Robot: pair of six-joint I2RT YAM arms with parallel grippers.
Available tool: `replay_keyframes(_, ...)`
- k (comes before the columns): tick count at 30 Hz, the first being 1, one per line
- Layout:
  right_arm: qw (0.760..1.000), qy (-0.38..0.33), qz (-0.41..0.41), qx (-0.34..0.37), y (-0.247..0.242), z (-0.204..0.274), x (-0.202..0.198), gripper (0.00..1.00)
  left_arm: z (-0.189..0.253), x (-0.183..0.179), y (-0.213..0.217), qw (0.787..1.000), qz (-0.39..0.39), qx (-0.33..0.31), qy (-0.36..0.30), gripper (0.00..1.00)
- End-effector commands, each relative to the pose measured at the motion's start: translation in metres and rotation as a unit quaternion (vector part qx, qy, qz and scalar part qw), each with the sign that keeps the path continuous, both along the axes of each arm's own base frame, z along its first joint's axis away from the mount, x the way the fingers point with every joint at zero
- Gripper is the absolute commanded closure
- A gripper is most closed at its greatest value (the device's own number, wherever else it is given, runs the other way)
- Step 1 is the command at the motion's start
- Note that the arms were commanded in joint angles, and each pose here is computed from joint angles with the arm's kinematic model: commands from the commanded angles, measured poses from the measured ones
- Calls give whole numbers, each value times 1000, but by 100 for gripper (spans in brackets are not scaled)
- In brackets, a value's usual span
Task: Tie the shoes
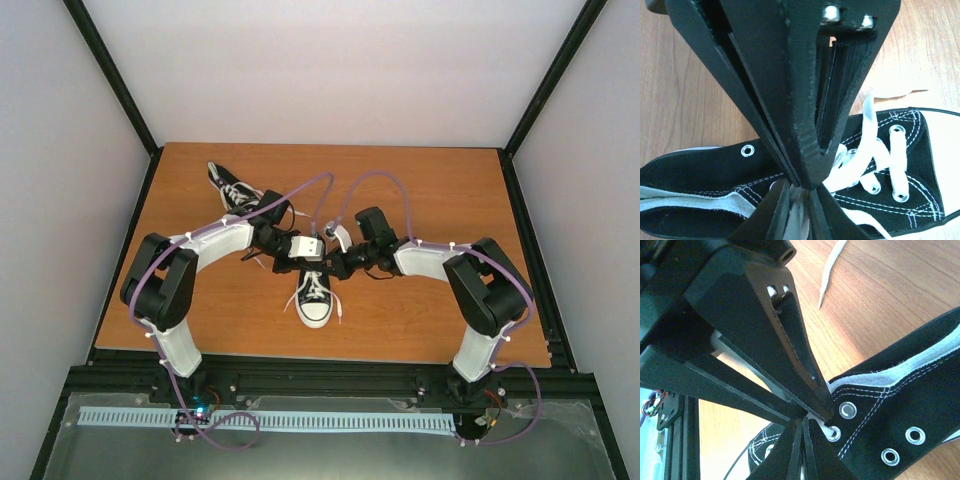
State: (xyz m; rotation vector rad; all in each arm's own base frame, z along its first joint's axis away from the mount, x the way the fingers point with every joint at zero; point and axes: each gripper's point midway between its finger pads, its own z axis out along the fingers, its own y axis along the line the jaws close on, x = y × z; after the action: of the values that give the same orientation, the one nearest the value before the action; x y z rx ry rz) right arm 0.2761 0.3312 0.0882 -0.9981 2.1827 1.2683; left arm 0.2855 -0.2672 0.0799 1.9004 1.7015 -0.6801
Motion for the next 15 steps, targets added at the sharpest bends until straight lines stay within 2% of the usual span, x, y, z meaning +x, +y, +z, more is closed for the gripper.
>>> replay_keyframes(1,999,-28,12,41,11,29,3,97,9,5,-9,1000,-15,-19,-9,88)
replay_keyframes(6,999,-25,7,40,11,28,4,95,6,-1,-7,1000,-20,-13,1,99)
replay_keyframes(10,999,-25,3,35,7,30,4,78,9,-3,-7,1000,-16,-18,8,99)
replay_keyframes(15,998,-42,-16,46,-10,47,10,74,8,-1,-7,1000,-10,-15,7,99)
